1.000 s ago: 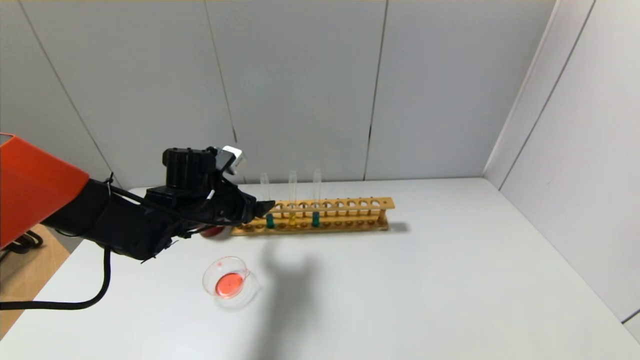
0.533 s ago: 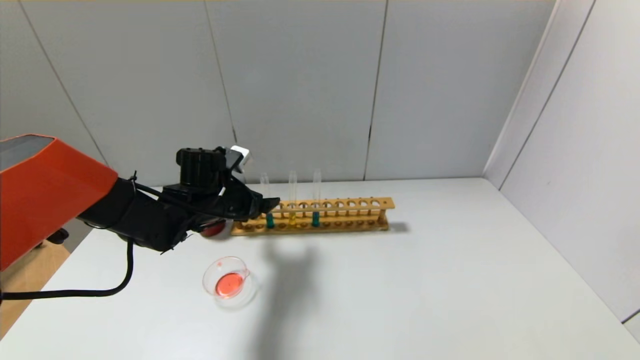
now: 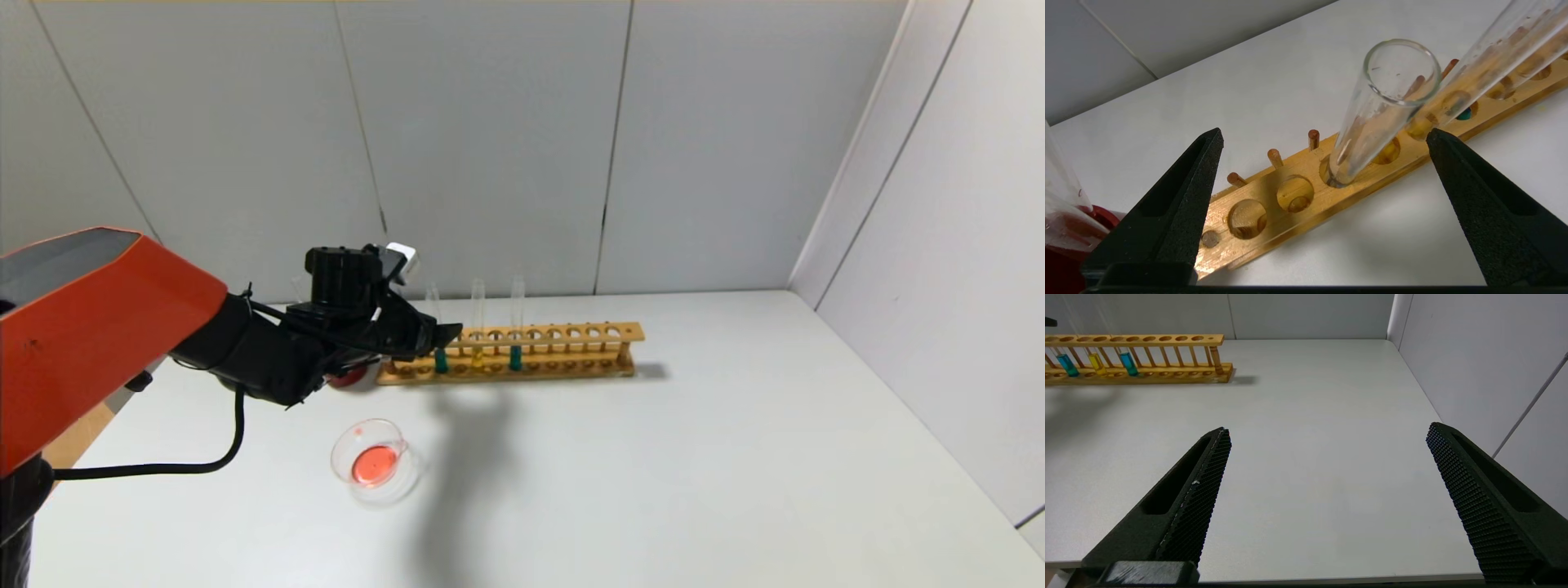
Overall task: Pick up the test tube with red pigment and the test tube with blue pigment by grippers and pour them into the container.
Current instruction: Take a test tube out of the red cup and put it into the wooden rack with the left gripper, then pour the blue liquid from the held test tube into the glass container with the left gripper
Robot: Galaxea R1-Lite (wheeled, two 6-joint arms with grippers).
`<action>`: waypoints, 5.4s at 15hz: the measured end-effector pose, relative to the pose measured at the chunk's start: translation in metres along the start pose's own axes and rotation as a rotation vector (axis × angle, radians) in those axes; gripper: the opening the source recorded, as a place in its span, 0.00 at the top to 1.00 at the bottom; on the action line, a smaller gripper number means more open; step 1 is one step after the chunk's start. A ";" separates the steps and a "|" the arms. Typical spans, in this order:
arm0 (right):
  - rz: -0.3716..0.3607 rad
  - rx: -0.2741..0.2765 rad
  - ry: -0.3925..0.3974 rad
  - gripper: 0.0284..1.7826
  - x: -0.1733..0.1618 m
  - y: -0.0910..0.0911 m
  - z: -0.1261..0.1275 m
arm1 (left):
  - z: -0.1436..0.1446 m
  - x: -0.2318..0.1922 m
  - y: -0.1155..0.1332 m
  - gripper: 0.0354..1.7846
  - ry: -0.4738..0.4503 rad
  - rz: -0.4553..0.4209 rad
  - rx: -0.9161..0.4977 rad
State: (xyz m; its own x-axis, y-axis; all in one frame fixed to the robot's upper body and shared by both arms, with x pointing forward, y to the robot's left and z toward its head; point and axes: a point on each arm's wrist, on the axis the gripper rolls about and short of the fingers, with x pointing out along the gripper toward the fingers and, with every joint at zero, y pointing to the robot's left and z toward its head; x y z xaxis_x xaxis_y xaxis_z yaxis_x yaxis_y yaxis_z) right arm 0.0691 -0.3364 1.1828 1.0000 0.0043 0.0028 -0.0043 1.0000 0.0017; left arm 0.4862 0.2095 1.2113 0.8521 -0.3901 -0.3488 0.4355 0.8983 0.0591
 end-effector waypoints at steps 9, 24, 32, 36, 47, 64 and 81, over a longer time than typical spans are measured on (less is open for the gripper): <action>0.000 0.000 0.000 0.02 0.000 0.000 0.000 | -0.004 0.011 -0.003 0.52 0.005 -0.009 -0.012; 0.000 0.000 0.000 0.02 0.000 0.000 0.000 | 0.031 -0.005 -0.005 0.84 -0.181 0.024 0.065; 0.000 0.000 0.000 0.02 0.000 0.000 0.000 | 0.102 -0.082 -0.006 0.84 -0.280 0.053 0.175; 0.000 0.000 0.000 0.02 0.000 0.000 0.000 | 0.128 -0.133 -0.008 0.84 -0.319 0.073 0.254; 0.000 0.000 0.000 0.02 0.000 0.000 0.000 | 0.094 -0.245 0.007 0.84 -0.102 0.113 0.527; 0.000 0.000 0.000 0.02 0.000 0.000 0.000 | 0.058 -0.239 0.049 0.84 -0.116 -0.060 1.081; 0.000 0.000 0.000 0.02 0.000 0.000 0.000 | 0.016 -0.193 0.070 0.84 -0.208 -0.047 1.271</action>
State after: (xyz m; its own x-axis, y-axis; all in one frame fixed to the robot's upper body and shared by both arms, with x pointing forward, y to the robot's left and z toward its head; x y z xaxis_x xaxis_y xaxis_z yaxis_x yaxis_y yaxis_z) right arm 0.0691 -0.3364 1.1828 1.0000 0.0043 0.0028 -0.0043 1.0000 0.0017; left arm 0.3566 0.3444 1.2976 0.8074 -0.5434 -0.2300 0.3375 0.1056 0.9354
